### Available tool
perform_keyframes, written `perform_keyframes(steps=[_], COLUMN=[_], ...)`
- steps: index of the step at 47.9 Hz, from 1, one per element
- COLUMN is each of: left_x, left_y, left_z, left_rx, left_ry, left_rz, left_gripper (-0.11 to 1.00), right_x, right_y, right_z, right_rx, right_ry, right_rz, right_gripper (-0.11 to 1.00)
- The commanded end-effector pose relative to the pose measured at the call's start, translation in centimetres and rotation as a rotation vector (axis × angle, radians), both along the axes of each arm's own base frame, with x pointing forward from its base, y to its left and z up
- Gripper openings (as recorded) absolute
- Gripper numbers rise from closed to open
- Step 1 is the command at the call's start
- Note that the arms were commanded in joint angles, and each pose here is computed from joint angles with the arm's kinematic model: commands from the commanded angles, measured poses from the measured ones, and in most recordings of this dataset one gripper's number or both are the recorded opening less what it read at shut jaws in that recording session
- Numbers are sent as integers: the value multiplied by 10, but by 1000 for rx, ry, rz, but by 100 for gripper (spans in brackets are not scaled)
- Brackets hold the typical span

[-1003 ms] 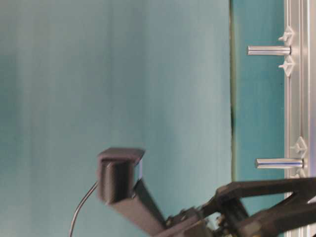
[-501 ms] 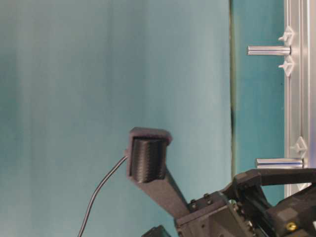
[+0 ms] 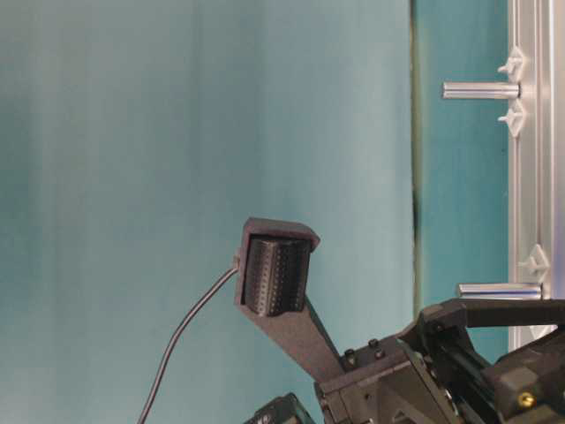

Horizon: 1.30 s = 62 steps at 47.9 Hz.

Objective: Find the location of the shaft and insert the large gear.
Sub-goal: 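Lower the left gripper and close it on the blue gear's hub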

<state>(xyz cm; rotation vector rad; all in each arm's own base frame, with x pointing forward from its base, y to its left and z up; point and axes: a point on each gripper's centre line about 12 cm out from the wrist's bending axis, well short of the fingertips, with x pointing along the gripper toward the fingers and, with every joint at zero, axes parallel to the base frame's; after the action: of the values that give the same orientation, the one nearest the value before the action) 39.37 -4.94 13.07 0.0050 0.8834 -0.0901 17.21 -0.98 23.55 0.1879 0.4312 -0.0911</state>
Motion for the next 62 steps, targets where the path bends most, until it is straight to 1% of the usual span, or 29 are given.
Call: perform_keyframes(steps=[1,14,28,42,52,62], left_x=[4,1,1,-6,-6,4], left_y=[1,2,6,10,10,3], left_z=[8,2,3,-4,-2,8], left_rx=[1,14,14,24,24,15], left_ry=[-17,12,26,98,95,57], left_rz=[2,-9,3,9,10,1], left_gripper=[93,93,93,93,93,93], right_x=[2,2,2,2,1,1], right_y=[0,0,0,0,0,0], right_z=[3,3,3,3,3,2], right_rx=[8,8,9,9,9,9], right_ry=[-13,-13,-14,-14,-14,-14], right_rz=[-4,-4,-5,-5,-5,-5], right_gripper=[1,1,1,1,1,1])
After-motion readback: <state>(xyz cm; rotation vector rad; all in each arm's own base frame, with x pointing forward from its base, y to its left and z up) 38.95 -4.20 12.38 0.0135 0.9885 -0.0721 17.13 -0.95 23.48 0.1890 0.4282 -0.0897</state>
